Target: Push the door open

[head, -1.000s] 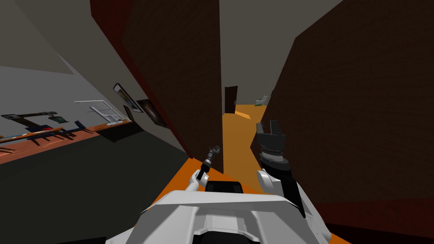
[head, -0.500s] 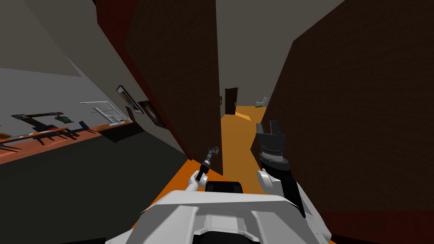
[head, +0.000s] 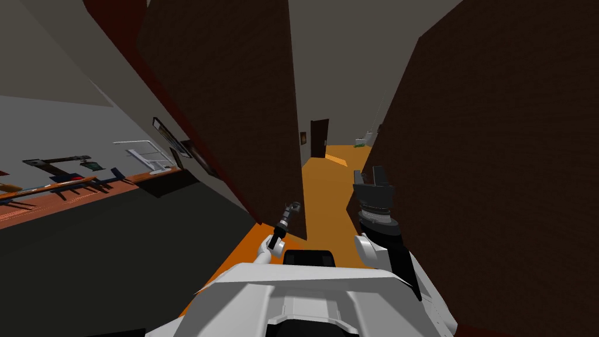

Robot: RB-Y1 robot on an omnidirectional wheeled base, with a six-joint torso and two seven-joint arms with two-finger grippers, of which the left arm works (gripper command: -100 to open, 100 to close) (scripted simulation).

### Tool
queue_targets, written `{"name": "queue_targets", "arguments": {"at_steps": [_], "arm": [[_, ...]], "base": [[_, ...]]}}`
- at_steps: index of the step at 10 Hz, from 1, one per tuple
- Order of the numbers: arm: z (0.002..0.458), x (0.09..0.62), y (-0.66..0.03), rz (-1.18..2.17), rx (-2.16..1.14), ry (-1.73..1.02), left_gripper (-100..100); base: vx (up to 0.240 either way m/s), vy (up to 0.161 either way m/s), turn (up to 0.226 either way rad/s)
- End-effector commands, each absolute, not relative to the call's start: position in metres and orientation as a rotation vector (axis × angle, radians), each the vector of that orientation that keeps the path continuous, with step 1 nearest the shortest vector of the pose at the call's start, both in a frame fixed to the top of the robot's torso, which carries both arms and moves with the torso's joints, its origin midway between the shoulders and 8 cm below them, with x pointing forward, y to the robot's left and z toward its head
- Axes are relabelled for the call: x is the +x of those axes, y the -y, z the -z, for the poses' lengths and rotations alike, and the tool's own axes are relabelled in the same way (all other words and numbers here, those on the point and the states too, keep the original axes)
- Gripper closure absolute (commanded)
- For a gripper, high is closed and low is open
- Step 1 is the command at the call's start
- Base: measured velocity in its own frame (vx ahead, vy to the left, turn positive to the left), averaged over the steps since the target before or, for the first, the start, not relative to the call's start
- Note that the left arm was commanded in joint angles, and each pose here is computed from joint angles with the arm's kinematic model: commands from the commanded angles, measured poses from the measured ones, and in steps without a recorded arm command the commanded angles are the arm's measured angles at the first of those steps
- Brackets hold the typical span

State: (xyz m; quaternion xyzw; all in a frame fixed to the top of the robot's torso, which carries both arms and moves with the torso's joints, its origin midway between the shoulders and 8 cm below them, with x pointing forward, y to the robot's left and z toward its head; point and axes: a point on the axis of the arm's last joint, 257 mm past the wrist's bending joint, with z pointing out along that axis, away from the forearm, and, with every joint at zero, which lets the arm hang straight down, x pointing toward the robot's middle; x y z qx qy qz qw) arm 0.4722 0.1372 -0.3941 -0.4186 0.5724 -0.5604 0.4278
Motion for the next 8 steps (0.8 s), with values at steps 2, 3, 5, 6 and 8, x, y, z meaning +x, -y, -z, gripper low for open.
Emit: {"name": "queue_targets", "arguments": {"at_steps": [2,3,5,6,8], "arm": [[0.39,0.482,-0.162,1.357,-1.057,-1.39,100],[0.39,0.483,-0.167,1.349,-1.062,-1.384,100],[0.39,0.485,-0.179,1.326,-1.077,-1.364,100],[0.39,0.486,-0.187,1.312,-1.087,-1.35,100],[0.39,0.488,-0.201,1.284,-1.109,-1.321,100]], "base": [[0.159,-0.11,0.073],[0.148,-0.11,0.027],[0.159,-0.142,0.061],[0.149,-0.13,0.054],[0.164,-0.148,0.089]]}}
